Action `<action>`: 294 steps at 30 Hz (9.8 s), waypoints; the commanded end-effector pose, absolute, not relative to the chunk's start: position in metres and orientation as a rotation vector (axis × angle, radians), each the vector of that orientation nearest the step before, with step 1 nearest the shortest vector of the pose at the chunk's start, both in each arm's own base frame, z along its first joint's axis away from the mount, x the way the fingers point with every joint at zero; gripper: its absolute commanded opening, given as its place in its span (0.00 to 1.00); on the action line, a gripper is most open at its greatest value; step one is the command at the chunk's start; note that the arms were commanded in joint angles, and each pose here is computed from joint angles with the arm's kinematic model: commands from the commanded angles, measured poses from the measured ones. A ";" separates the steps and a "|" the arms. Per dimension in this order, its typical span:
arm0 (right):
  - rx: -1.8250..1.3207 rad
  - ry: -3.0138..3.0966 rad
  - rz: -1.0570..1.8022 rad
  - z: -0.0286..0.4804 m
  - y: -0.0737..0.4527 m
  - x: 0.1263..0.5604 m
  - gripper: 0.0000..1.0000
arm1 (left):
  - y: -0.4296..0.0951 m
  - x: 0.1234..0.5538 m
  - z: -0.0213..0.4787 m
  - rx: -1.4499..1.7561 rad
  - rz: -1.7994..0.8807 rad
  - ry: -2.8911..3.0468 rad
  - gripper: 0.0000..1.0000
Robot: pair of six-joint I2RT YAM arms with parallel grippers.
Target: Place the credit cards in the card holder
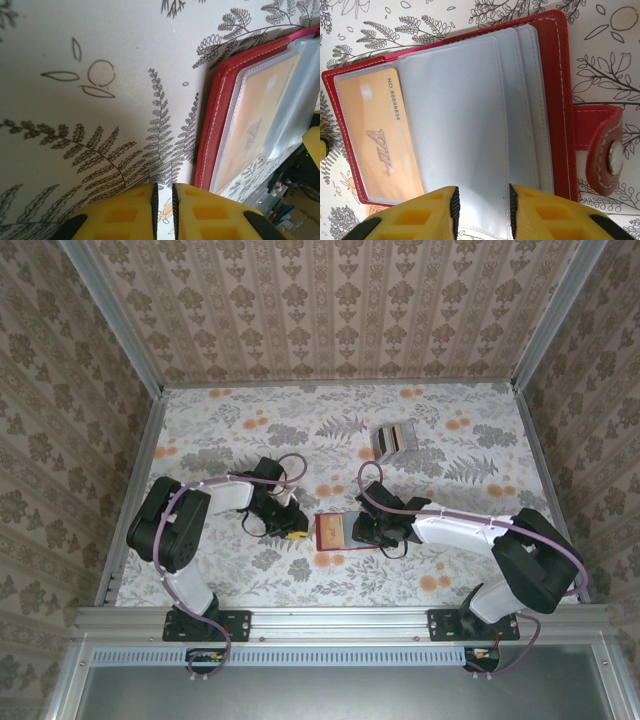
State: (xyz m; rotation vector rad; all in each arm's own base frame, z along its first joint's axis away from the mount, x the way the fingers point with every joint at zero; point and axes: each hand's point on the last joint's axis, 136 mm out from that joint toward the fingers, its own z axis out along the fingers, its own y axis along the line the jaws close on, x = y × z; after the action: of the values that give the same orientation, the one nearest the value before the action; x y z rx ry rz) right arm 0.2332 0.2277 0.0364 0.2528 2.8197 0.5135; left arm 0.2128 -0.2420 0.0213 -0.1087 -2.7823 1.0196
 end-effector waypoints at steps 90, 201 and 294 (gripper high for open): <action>0.187 2.740 0.549 0.085 0.102 0.498 0.52 | -0.154 0.351 0.118 0.044 0.870 -3.482 1.00; 0.114 2.453 1.116 0.116 0.138 0.491 0.17 | -0.171 0.346 0.093 0.045 0.993 -3.349 1.00; -0.427 2.709 -0.310 0.074 0.097 0.495 0.50 | -0.182 0.353 0.080 0.049 1.009 -3.325 1.00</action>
State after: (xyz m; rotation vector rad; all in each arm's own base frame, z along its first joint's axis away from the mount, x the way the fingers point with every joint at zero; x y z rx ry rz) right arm 0.4910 0.1192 0.0777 -0.4545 2.7042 -0.1232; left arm 0.3509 -0.1769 0.0802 0.0464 -3.3348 0.9826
